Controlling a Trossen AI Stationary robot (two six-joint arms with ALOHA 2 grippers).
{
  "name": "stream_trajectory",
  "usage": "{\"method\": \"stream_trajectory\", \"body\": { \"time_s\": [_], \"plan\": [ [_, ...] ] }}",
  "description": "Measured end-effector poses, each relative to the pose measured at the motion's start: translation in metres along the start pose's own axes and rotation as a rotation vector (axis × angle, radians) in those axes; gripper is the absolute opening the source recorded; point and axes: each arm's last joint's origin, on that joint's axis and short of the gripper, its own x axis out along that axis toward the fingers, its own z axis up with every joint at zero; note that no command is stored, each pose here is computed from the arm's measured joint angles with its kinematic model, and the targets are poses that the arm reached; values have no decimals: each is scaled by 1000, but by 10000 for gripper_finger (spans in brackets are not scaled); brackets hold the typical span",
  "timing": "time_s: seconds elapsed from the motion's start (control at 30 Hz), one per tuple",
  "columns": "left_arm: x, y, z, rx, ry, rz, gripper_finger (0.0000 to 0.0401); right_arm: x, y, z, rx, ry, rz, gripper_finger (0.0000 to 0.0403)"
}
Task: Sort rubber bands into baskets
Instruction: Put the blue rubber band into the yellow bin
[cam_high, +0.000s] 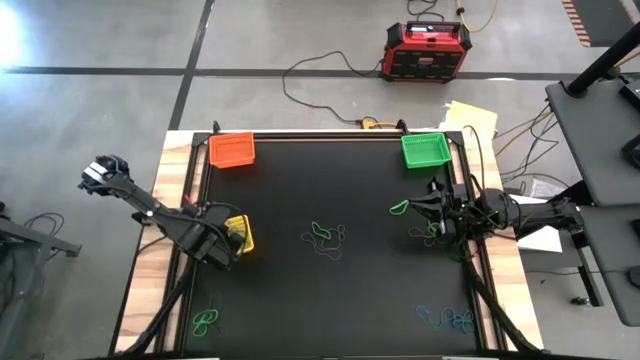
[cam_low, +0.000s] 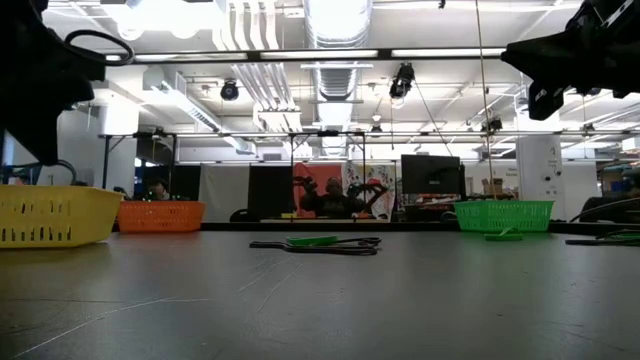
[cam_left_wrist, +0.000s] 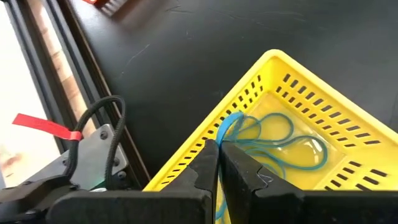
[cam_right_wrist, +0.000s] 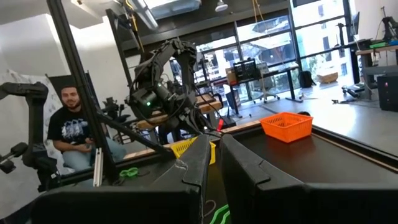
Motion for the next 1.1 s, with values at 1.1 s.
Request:
{"method": "stream_trajectory", "body": {
  "time_s": [1.1],
  "plan": [
    [46, -10, -23, -81, 197, -138, 1, 0, -2, -5, 3, 49, -29, 34]
  ]
}}
